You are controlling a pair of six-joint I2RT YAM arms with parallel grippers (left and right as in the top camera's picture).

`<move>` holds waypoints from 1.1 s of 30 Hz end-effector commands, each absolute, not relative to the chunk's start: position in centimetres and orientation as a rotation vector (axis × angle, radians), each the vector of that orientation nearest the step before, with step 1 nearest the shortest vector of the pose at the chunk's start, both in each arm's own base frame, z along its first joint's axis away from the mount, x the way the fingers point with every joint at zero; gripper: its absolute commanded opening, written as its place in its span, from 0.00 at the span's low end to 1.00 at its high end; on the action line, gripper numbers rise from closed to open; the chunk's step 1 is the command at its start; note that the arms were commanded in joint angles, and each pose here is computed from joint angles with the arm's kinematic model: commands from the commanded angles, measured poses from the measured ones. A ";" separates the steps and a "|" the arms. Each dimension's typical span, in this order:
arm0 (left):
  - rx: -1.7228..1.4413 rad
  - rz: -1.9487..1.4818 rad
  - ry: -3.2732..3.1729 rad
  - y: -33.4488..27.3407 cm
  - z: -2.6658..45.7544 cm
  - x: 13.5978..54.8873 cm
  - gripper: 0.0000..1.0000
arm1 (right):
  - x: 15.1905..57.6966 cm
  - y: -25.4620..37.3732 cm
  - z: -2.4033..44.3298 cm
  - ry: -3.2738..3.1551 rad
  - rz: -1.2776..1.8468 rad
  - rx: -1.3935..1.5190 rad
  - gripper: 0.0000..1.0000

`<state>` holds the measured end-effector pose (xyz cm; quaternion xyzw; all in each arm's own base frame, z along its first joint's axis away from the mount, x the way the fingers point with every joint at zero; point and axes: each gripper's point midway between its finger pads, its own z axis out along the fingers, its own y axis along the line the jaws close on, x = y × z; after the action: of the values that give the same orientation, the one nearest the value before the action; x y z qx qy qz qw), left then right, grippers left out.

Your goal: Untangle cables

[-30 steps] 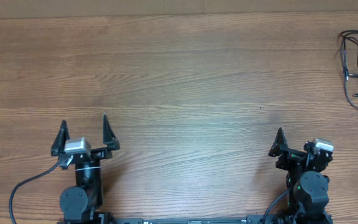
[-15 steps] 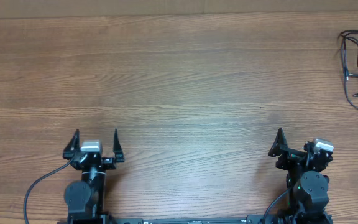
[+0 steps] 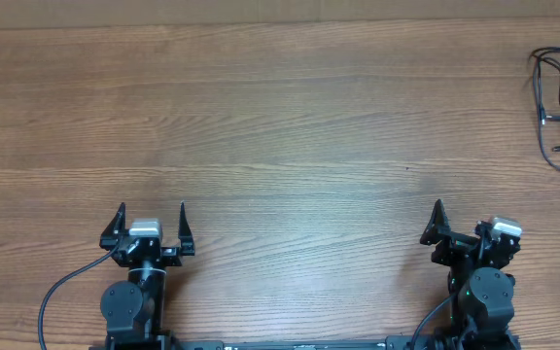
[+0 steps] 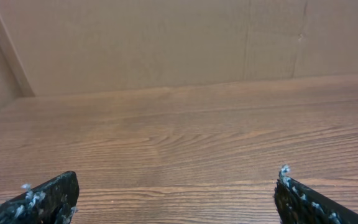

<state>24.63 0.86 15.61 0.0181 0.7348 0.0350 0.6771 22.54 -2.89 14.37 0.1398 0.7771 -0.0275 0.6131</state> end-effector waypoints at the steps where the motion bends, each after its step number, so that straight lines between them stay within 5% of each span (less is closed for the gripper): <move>1: 0.046 0.092 1.648 1.0 15.6 24.6 1.00 | 22.4 -3.1 14.1 1.802 -0.083 0.326 1.00; 24: 0.046 0.092 1.648 1.0 15.6 24.6 1.00 | 22.5 -2.6 14.2 1.800 -0.054 0.308 1.00; 33: 0.046 0.092 1.648 1.0 15.6 24.6 1.00 | 23.7 0.3 22.1 1.497 0.157 0.196 1.00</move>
<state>24.63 0.86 15.61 0.0183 0.7348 0.0351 0.6771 23.65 -1.24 21.45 0.1217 0.6814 0.0405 0.7206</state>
